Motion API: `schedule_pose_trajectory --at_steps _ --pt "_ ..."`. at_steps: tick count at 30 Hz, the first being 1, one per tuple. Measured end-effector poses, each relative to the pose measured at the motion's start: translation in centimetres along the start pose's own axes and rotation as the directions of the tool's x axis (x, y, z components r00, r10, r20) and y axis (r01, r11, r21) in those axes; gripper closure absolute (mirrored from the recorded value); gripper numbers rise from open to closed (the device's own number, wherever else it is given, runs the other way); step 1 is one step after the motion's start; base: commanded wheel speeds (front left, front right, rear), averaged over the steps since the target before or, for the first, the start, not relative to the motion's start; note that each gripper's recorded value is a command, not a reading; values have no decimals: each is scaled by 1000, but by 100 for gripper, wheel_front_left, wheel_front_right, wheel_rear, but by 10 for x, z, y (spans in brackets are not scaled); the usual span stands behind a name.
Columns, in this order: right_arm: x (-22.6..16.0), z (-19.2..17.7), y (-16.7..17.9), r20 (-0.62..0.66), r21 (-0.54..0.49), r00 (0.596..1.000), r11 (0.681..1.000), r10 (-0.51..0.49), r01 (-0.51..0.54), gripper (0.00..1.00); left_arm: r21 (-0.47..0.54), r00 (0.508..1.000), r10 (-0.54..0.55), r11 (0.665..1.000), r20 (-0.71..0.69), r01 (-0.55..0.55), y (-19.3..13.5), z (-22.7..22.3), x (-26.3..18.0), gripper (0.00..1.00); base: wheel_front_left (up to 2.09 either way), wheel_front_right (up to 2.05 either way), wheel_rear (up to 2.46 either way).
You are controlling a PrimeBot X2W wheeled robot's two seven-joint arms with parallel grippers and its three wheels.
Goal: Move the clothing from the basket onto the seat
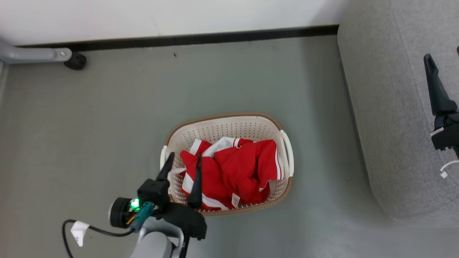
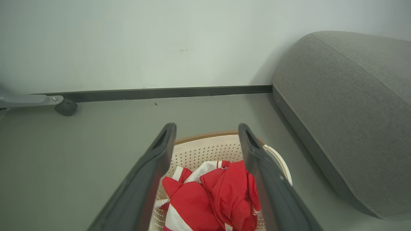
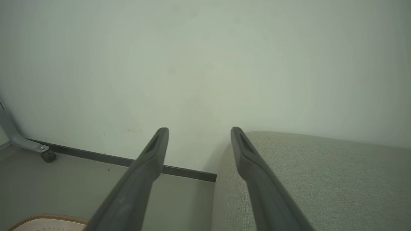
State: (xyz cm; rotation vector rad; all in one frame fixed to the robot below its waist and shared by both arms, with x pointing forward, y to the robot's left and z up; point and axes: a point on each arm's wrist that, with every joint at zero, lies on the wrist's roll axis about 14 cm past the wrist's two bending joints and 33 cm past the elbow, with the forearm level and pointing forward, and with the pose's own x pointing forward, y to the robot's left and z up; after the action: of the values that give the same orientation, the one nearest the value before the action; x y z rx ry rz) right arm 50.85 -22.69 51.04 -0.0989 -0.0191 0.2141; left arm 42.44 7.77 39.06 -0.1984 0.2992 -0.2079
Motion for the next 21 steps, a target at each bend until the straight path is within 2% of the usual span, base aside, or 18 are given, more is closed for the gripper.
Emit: schedule_pose_trajectory --at_steps 5,8,21 --pt "12 -7 -2 7 -1 1000 1000 5 -5 0 -71 997 -56 996 -60 51 -23 -20 15 0 0 0 0" --pt "22 -10 -7 22 -2 1000 1000 -1 1 0 -80 992 -94 993 -85 87 -34 -29 33 0 0 0 0" --pt "53 -15 1 93 6 995 999 44 -45 0 -113 967 -163 983 -194 143 -50 -73 88 0 0 0 0"
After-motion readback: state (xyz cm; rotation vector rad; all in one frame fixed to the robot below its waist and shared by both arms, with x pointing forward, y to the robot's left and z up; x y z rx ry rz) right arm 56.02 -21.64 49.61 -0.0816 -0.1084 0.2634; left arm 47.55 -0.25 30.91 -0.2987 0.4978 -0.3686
